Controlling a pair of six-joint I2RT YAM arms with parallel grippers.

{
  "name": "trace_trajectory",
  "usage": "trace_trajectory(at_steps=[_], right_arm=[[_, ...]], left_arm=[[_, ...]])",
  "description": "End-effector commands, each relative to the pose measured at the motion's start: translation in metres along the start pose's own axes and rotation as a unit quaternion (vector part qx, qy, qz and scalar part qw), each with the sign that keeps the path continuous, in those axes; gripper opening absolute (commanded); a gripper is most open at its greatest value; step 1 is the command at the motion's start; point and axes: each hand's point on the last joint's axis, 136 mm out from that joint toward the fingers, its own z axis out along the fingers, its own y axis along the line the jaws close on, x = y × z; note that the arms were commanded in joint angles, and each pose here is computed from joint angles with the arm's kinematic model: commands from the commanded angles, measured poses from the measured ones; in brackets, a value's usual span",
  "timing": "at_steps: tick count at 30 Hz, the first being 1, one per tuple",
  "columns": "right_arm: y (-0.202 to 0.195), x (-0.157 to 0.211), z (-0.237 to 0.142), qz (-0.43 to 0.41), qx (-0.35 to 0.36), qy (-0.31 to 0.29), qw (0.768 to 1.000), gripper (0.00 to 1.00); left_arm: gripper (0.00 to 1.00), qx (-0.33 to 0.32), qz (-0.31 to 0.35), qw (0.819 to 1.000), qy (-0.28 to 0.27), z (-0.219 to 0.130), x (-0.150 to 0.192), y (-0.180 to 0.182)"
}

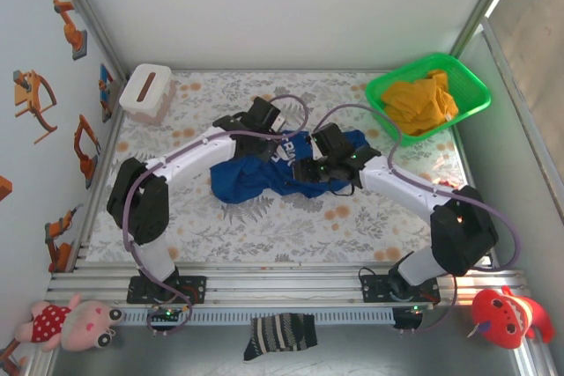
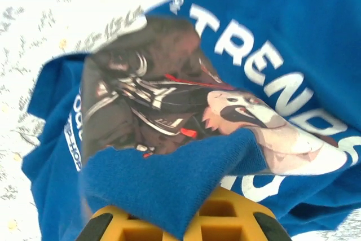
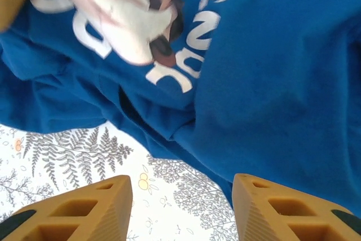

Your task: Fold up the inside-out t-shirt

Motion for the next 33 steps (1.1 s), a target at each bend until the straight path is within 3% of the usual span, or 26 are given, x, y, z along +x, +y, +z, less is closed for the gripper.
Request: trace_trajectory(at_steps=[1,11,17,22,24,26,27,33], right_arm=[[0.018,-0.009,0.005,-0.009,-0.046,-0.020,0.999,0.49],[0.046,-0.025,0.037,-0.003,-0.092,-0.036,0.995,0.52],[0.034,-0.040,0.066,0.029,-0.051,-0.062,0.996,0.57],[0.042,-0.053,0.094,0.047,-0.066,-0.066,0.995,0.57],[0.047,-0.056,0.099,0.044,-0.076,-0.060,0.994,0.47],[0.052,-0.057,0.094,0.039,-0.085,-0.059,0.994,0.14],[0.054,-0.057,0.087,0.033,-0.087,-0.060,0.994,0.02],[0.062,-0.052,0.014,0.009,-0.093,-0.075,0.993,0.00]], left_arm=[[0.00,0.024,0.000,1.000,-0.013,-0.035,-0.012,0.000],[0.00,0.063,-0.027,0.997,-0.034,-0.067,-0.030,0.000],[0.00,0.074,-0.042,0.996,-0.040,-0.074,-0.032,0.001],[0.00,0.094,-0.059,0.993,-0.048,-0.081,-0.036,0.000],[0.00,0.102,-0.072,0.991,-0.050,-0.083,-0.038,0.003],[0.00,0.113,-0.094,0.988,-0.050,-0.082,-0.039,0.010],[0.00,0.116,-0.105,0.986,-0.052,-0.081,-0.039,0.015],[0.00,0.121,-0.196,0.972,-0.055,-0.060,-0.045,0.071]])
